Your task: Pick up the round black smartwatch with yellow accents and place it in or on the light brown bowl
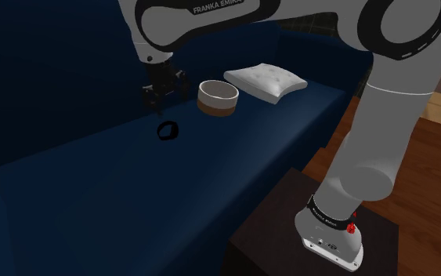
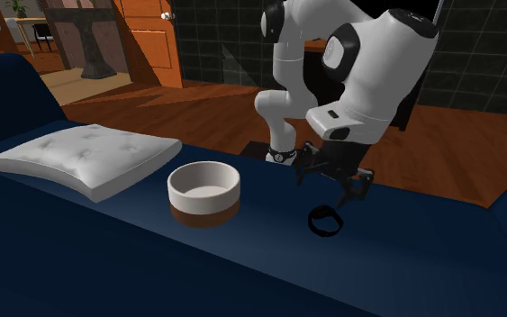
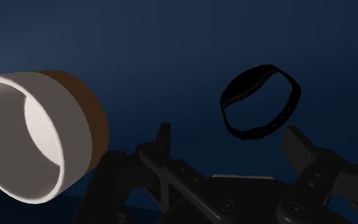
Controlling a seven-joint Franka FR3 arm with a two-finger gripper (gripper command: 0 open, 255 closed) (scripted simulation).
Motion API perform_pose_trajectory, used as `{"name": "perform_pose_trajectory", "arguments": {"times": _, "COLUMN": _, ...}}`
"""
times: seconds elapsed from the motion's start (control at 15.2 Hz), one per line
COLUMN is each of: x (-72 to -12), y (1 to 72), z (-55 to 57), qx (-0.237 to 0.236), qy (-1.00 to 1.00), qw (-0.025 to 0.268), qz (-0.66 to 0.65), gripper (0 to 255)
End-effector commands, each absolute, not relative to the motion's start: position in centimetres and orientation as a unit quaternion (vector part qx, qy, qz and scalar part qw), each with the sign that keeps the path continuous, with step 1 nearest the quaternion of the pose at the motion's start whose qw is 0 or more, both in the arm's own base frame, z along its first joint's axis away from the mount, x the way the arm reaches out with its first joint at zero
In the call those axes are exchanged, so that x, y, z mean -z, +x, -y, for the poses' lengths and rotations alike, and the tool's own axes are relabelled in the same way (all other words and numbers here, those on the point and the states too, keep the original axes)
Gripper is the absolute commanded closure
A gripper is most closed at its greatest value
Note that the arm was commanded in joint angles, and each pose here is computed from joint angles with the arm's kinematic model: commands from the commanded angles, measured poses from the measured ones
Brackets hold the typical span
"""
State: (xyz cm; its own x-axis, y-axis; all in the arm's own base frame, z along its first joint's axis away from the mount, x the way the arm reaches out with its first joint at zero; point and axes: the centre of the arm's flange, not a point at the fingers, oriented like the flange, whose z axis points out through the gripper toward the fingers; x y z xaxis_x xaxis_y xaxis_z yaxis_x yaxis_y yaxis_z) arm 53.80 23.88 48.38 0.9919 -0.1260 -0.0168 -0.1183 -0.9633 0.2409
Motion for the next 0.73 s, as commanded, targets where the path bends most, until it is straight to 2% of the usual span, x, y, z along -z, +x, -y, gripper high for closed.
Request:
{"name": "perform_pose_trajectory", "arguments": {"times": 0.0, "x": -47.3, "y": 53.8, "z": -23.8, "qx": 0.015, "qy": 0.991, "qw": 0.121, "qz": 0.062, "gripper": 0}}
{"name": "perform_pose_trajectory", "arguments": {"times": 0.66, "x": -44.9, "y": 53.7, "z": -23.3, "qx": 0.015, "qy": 0.991, "qw": 0.121, "qz": 0.062, "gripper": 0}}
